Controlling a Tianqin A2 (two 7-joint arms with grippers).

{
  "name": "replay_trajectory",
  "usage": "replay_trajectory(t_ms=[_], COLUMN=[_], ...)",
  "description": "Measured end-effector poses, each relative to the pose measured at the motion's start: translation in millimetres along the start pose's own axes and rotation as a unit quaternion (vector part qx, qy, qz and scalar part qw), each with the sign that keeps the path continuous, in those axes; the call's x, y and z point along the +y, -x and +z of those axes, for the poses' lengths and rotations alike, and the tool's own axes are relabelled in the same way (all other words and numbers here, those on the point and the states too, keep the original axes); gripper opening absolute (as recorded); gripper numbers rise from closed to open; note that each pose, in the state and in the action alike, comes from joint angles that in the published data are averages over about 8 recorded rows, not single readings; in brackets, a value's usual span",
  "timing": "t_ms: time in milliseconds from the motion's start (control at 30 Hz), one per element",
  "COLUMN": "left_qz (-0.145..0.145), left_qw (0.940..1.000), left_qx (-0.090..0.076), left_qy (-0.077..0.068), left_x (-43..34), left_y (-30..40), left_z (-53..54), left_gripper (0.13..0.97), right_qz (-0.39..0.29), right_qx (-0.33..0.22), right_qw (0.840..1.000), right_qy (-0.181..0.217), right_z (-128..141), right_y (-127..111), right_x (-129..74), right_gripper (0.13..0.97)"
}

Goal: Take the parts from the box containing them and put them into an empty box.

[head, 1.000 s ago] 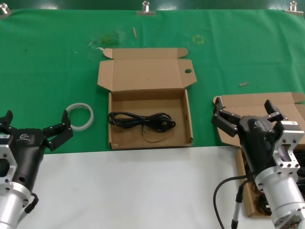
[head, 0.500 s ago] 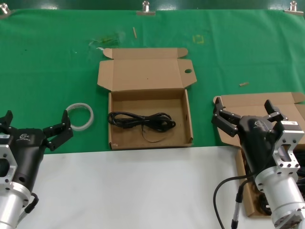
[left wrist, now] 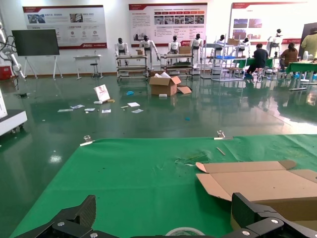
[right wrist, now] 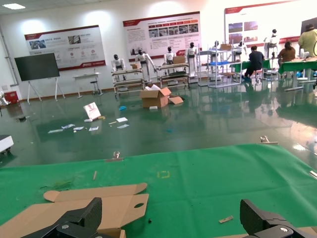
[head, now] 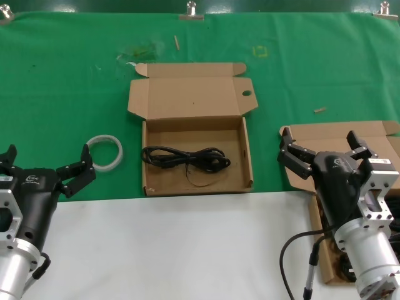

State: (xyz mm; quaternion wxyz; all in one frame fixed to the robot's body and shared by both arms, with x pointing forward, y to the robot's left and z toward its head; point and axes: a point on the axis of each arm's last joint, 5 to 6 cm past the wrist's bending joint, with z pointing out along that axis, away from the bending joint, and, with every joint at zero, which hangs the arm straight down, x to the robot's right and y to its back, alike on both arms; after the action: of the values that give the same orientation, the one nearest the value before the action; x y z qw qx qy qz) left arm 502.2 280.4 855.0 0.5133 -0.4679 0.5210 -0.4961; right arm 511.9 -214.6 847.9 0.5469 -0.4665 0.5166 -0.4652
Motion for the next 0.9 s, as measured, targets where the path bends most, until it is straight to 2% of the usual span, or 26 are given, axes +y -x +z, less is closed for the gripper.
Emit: replay_trajectory(t_ms=[900], left_qz=[0.0], left_qw=[1.0], left_qx=[0.0], left_qy=[0.0], left_x=[0.0], left_y=[0.0], left_z=[0.0], left_gripper=[0.965], right_qz=[0.0], right_qx=[0.0], right_qw=[1.0], right_qy=[0.0], right_z=[0.0], right_y=[0.0], right_x=[0.0], right_gripper=[0.966])
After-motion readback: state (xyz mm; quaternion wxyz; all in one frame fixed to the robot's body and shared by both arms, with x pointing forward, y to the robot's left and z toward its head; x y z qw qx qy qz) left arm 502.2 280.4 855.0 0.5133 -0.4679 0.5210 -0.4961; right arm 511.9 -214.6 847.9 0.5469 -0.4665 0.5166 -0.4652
